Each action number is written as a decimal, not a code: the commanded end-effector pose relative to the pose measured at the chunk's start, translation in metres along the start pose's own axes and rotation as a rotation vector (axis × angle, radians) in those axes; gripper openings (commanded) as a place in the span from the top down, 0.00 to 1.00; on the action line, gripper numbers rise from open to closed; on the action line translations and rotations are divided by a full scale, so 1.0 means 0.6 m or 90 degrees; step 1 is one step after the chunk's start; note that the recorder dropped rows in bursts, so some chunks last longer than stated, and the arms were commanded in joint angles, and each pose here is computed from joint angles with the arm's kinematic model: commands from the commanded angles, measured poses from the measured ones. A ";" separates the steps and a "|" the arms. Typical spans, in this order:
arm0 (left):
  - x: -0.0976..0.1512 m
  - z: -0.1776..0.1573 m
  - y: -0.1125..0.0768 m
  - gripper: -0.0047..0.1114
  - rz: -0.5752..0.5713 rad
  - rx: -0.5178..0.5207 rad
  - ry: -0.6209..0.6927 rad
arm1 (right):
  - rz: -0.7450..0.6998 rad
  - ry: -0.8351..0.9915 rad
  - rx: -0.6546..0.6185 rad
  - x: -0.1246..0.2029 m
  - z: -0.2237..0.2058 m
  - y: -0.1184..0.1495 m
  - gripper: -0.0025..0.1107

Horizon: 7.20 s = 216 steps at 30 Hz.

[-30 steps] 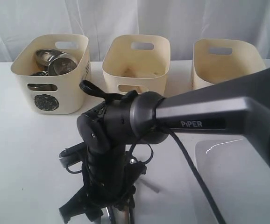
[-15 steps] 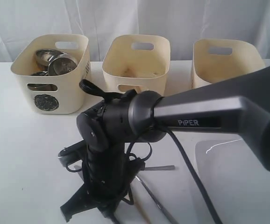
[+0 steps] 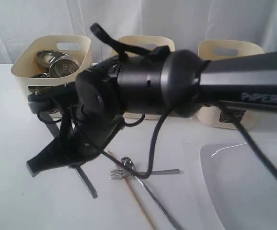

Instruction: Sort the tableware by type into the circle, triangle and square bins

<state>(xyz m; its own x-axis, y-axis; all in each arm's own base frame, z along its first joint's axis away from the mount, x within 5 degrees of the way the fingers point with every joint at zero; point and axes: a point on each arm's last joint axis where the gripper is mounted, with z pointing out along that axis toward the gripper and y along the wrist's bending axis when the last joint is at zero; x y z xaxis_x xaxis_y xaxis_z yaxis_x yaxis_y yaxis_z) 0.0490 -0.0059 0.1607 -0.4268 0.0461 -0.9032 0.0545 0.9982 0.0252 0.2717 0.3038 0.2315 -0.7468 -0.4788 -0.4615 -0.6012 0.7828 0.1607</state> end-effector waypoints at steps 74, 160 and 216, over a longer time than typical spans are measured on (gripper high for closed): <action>0.006 0.000 -0.002 0.96 -0.002 0.007 0.017 | -0.585 0.288 -0.090 0.040 0.097 -0.203 0.59; 0.006 0.000 -0.002 0.96 -0.002 0.007 0.017 | -0.058 -0.460 0.256 -0.127 -0.133 -0.328 0.70; 0.006 0.000 -0.002 0.96 -0.002 0.007 0.017 | 0.002 0.240 0.064 0.113 0.114 -0.181 0.75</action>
<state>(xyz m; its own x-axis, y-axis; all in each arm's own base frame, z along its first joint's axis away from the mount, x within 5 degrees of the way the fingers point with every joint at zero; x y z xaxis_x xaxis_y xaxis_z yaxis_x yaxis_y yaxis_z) 0.0489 -0.0059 0.1605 -0.4283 0.0462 -0.9025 0.0549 0.9982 0.0250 0.3080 0.2126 0.1361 -0.8028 -0.5794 -0.1407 -0.5907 0.8050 0.0551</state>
